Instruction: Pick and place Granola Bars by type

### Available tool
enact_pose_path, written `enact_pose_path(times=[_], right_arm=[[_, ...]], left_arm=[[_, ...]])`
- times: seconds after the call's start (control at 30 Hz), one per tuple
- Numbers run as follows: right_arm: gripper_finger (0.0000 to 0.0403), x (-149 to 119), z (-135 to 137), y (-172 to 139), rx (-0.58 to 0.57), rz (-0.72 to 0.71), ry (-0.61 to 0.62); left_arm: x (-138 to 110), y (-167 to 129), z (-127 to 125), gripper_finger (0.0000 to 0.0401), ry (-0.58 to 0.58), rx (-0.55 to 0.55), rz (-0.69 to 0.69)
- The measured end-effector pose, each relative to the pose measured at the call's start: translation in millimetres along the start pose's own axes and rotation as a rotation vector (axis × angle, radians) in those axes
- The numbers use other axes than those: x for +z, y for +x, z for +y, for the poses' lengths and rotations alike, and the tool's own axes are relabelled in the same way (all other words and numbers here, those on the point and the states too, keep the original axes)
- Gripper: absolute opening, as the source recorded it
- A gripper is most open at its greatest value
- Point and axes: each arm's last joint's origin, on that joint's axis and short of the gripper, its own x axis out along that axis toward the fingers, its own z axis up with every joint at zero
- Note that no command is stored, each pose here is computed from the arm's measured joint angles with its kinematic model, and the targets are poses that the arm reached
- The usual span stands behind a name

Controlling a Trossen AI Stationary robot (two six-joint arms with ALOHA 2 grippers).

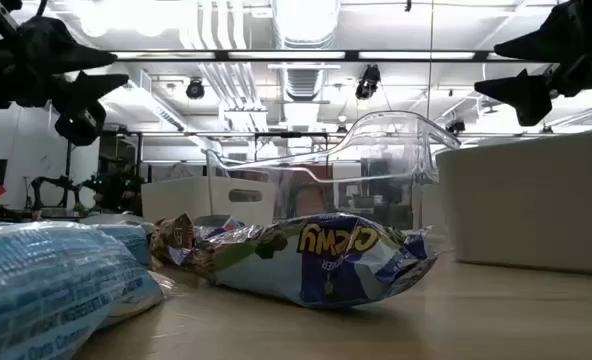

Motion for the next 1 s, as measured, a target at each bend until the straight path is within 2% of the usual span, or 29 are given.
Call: enact_pose_path(times=[0.17, 0.23, 0.5, 0.63, 0.83, 1.0], right_arm=[[0.0304, 0.0, 0.0, 0.1, 0.0, -0.001, -0.003], [0.0304, 0.1, 0.1, 0.1, 0.001, -0.002, -0.006], [0.0304, 0.0, 0.1, 0.3, 0.0, -0.001, 0.076], [0.0304, 0.0, 0.1, 0.3, 0.0, -0.001, 0.077], [0.0304, 0.2, -0.4, 0.2, -0.016, -0.006, 0.037], [0.0304, 0.4, -1.2, 0.2, -0.043, -0.014, 0.034]], left_arm=[[-0.2, 0.0, 0.1, 0.0022, 0.053, 0.001, 0.003], [-0.5, 0.0, 0.3, 0.0007, 0.073, 0.002, 0.005], [-0.3, 0.0, 0.8, 0.0001, 0.077, 0.02, -0.002], [-0.3, 0.0, 0.9, 0.0, 0.064, 0.024, -0.003], [-0.2, 0.0, 0.9, 0.0, -0.013, 0.026, -0.005], [-0.2, 0.0, 1.3, 0.0, -0.018, 0.038, -0.011]])
